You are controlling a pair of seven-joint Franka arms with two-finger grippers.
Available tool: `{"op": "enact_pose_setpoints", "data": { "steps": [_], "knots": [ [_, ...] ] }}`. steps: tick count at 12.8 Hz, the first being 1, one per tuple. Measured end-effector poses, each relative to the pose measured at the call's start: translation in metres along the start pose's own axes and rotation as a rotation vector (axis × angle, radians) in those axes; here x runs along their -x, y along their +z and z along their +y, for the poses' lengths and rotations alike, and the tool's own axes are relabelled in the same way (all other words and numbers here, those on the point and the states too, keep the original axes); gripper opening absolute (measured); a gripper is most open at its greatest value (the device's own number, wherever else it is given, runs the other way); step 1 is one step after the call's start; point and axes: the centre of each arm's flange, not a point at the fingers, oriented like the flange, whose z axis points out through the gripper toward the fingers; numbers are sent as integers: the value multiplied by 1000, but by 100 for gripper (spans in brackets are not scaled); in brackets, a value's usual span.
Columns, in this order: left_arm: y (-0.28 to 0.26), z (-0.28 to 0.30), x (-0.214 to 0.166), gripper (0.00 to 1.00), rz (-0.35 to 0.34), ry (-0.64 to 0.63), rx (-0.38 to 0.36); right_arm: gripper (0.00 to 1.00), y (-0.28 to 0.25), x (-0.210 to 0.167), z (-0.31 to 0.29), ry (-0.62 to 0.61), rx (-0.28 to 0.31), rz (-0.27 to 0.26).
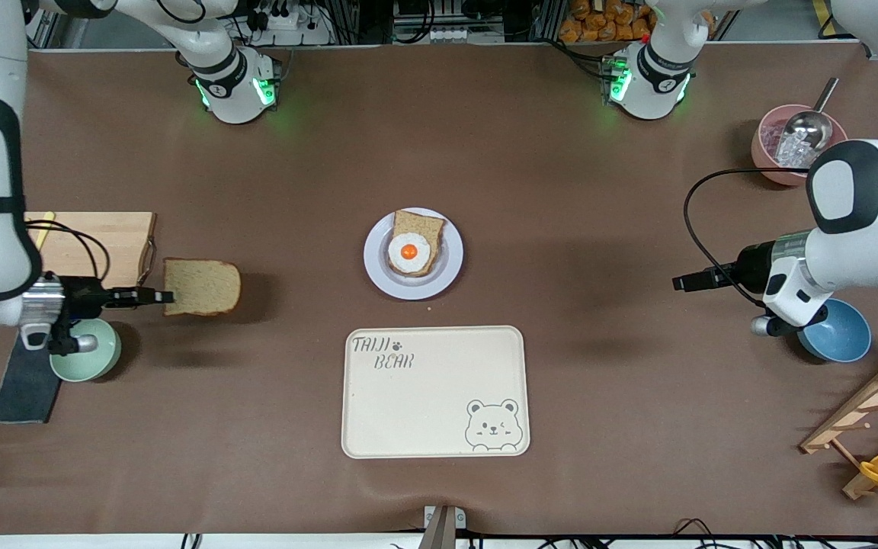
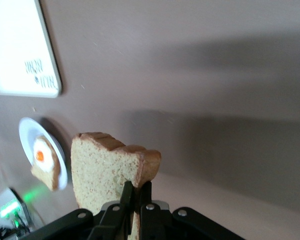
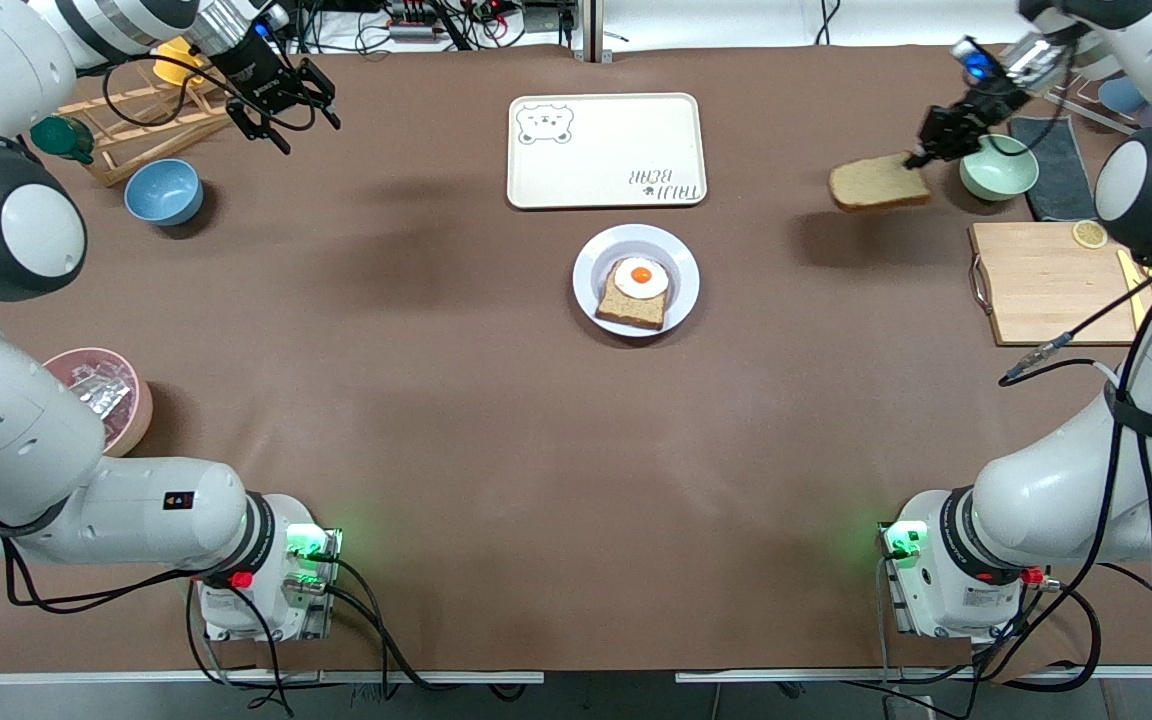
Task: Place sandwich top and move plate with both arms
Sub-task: 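Carry the bread over the plate and lower it onto the egg toast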
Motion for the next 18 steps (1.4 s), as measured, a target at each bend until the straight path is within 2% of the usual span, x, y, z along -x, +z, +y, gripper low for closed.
{"op": "enact_pose_setpoints", "data": {
  "steps": [3,7,14,18],
  "knots": [
    [0,0,0,100,0,0,0,9,66,5,-61,62,19,49],
    [1,0,0,100,-1,0,0,9,142,34,-139,145,34,67],
    [1,0,0,100,-1,0,0,9,211,92,-243,174,39,92],
    [1,0,0,100,0,0,0,9,242,116,-255,155,54,118]
  ]
}}
